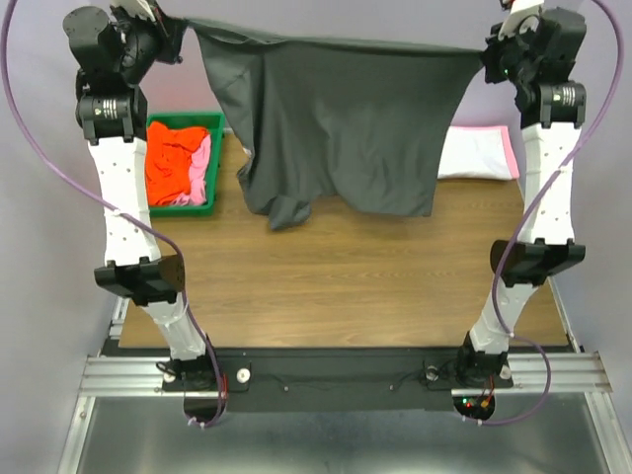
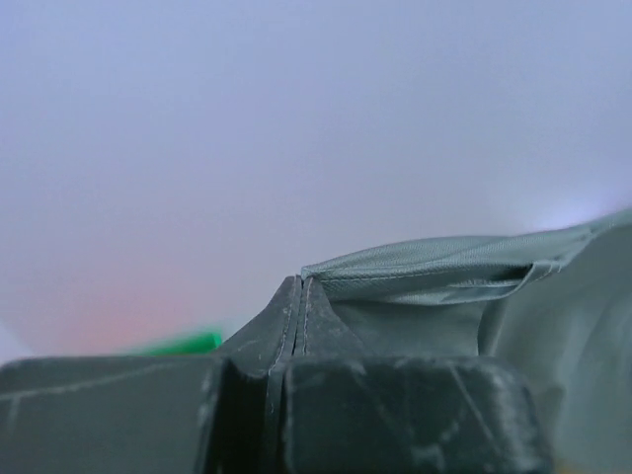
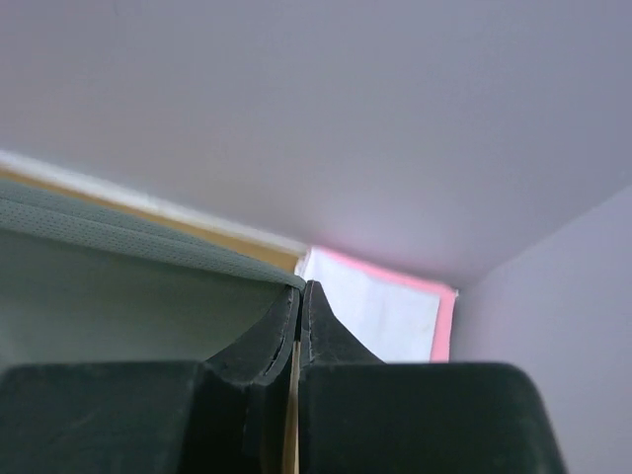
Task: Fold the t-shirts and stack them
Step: Flatten the tshirt out
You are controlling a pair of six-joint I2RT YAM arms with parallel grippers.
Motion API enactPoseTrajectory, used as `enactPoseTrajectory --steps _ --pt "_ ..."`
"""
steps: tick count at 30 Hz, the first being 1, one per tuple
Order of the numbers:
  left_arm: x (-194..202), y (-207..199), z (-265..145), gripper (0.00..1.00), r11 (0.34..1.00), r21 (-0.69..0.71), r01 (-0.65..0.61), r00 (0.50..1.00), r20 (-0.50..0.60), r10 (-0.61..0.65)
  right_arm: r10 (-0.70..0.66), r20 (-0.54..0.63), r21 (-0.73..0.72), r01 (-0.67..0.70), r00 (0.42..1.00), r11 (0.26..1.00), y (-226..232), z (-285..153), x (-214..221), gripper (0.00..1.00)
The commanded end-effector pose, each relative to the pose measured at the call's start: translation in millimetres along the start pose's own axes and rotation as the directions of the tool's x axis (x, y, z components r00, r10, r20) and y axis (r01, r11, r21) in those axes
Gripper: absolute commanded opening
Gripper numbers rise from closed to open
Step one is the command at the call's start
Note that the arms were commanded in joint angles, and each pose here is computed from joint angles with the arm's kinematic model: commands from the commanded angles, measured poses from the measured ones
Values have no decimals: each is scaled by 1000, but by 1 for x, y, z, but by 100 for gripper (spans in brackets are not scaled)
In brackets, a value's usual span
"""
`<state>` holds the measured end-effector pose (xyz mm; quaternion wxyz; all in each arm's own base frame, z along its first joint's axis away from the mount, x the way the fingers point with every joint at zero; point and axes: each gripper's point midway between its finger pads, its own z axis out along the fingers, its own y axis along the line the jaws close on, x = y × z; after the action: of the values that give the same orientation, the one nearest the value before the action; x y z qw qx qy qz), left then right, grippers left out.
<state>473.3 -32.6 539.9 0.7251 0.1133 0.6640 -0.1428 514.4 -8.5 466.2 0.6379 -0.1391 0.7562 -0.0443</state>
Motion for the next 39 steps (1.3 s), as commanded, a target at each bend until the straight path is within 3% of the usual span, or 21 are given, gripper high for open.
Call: enactPoseTrajectory --steps 1,2,3,4,5,7,8,10,11,13,14,21,29,34,39 --pt "-159 -25 -57 0 990 -62 -129 899 415 143 -11 351 169 -52 936 984 -37 -80 -118 1" --pt "-172 -30 -63 0 986 -63 -156 869 467 167 0 324 157 -54 946 986 -33 -75 -104 1" --pt "-196 -46 -95 0 981 -79 -179 827 528 194 -13 391 161 -55 920 985 -33 -87 -120 0" --pt "-177 -35 -84 0 982 -95 -163 833 520 189 -29 457 172 -57 889 983 -31 -124 -139 0" --pt "-187 -43 -109 0 980 -122 -157 810 552 199 -20 429 164 -57 903 985 -28 -109 -120 1" --pt "-166 -40 -103 0 981 -119 -153 842 505 192 -25 412 170 -49 911 984 -27 -110 -111 0" --pt "-138 -32 -91 0 985 -114 -126 889 428 163 -14 369 168 -52 929 984 -25 -100 -93 1" --pt "-106 -25 -78 0 990 -101 -96 934 334 124 -28 302 148 -18 953 989 -18 -87 -66 0" --pt "-73 -26 -68 0 995 -60 -81 969 230 93 -21 258 127 -12 966 992 -13 -80 -50 0" --pt "-34 -34 -58 0 998 14 -67 990 128 65 14 189 79 -29 982 996 -2 -67 -22 0" --pt "-31 -36 -60 0 997 25 -68 990 128 65 27 180 66 -39 983 997 1 -66 -19 1" --pt "-90 -50 -92 0 991 -19 -133 950 282 133 38 286 97 -68 957 993 -11 -84 -66 1" --pt "-132 -74 -159 0 979 -95 -182 879 430 205 8 438 123 -69 899 990 -9 -170 -117 1" --pt "-143 -99 -220 0 957 -153 -247 815 501 291 -35 461 149 -38 887 988 0 -217 -106 1" --pt "-141 -106 -270 0 952 -236 -196 782 547 297 -118 494 255 -13 861 967 -4 -271 -101 1"
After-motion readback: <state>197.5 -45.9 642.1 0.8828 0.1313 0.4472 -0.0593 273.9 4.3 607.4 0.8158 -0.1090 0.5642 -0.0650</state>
